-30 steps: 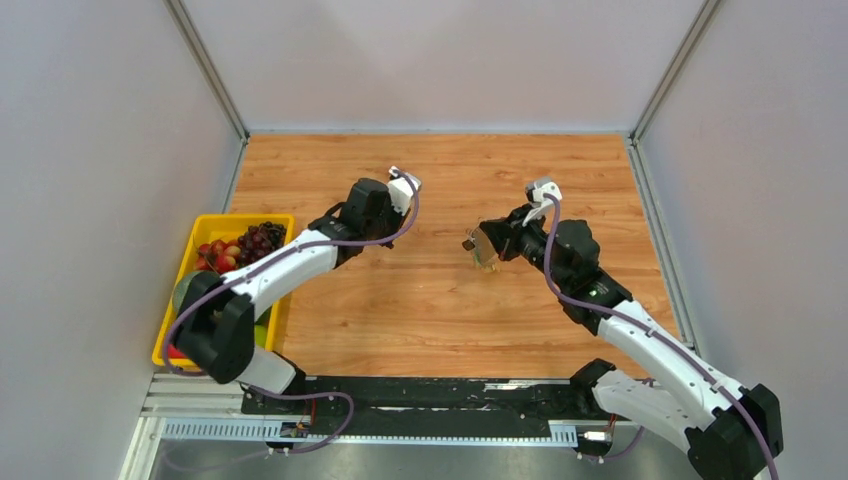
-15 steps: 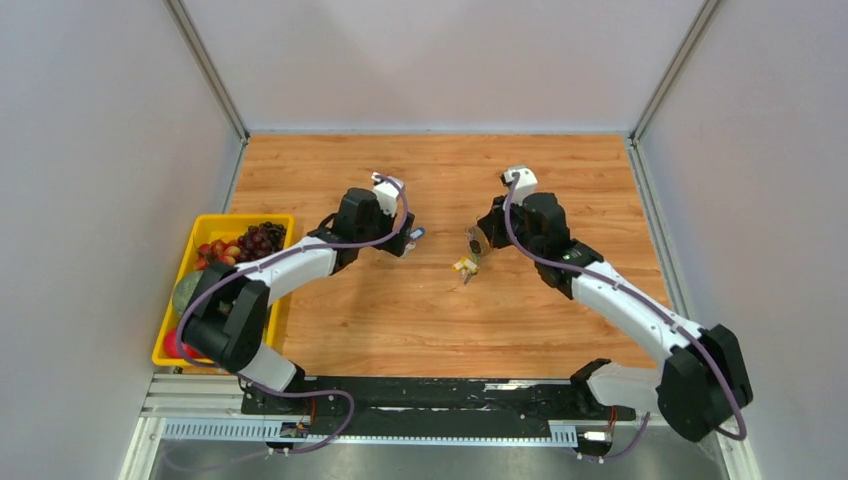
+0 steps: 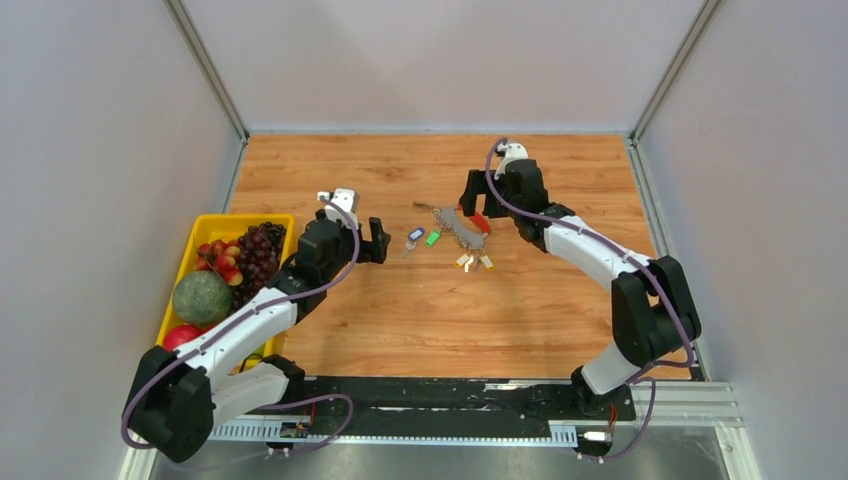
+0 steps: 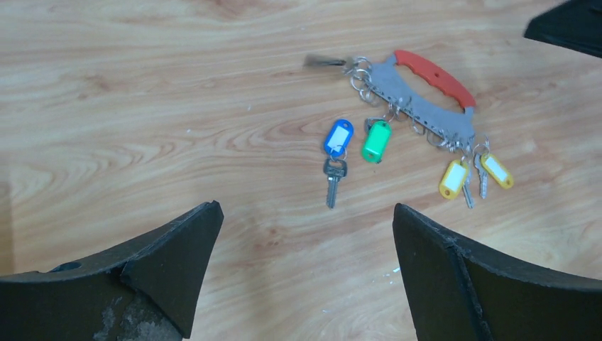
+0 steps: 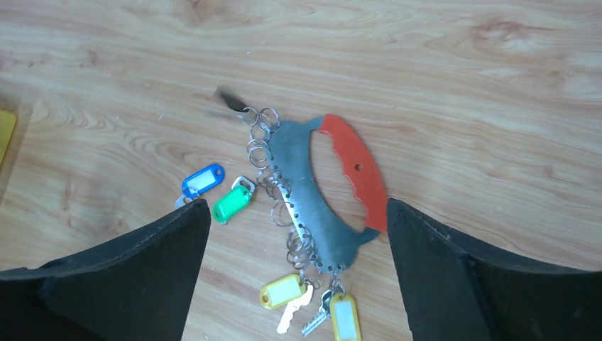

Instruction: Remove the keys from the keyring

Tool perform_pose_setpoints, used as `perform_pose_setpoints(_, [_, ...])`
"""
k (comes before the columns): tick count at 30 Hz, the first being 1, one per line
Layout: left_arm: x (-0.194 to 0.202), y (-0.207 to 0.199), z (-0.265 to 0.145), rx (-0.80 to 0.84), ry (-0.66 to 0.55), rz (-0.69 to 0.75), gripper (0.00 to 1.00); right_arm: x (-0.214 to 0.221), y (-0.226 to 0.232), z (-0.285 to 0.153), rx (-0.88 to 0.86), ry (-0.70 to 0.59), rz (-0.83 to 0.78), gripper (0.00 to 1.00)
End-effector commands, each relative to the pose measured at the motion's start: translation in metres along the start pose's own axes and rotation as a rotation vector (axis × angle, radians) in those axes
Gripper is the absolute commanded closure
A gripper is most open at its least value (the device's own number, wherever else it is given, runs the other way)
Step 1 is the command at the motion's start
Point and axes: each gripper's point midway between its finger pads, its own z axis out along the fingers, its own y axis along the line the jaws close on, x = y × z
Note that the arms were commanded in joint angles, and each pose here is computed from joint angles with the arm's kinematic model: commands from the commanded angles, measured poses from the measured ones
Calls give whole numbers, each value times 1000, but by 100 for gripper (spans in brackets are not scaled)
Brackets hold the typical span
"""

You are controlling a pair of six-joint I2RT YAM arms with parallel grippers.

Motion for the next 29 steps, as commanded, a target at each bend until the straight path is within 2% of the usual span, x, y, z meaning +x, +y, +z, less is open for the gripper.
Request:
perform_pose_setpoints(1, [-30,14,-15,-130,-119,-238,0,-52,-1,-29,62,-171,70,0])
perform_pose_setpoints(4, [-20,24,-23,-215,-36,-282,0,-54,-13,-56,128,-203,72,0])
perform_pose_setpoints(8, [-4,42,-37,-325,17,-287,0,-40,-25,-96,166,-244,74,0])
perform_pose_setpoints(14, [9,48,-61,-297,-53,-287,0,4,-53,-152,237,-328,85,0])
perform_pose_setpoints(21, [43,47,-64,-270,-63,-397,0,45,-67,-170,238,-358,121,0])
perform_pose_setpoints(29, [53,59,-66,-334,-29,-346,0,59,-70,-170,238,-343,131,0])
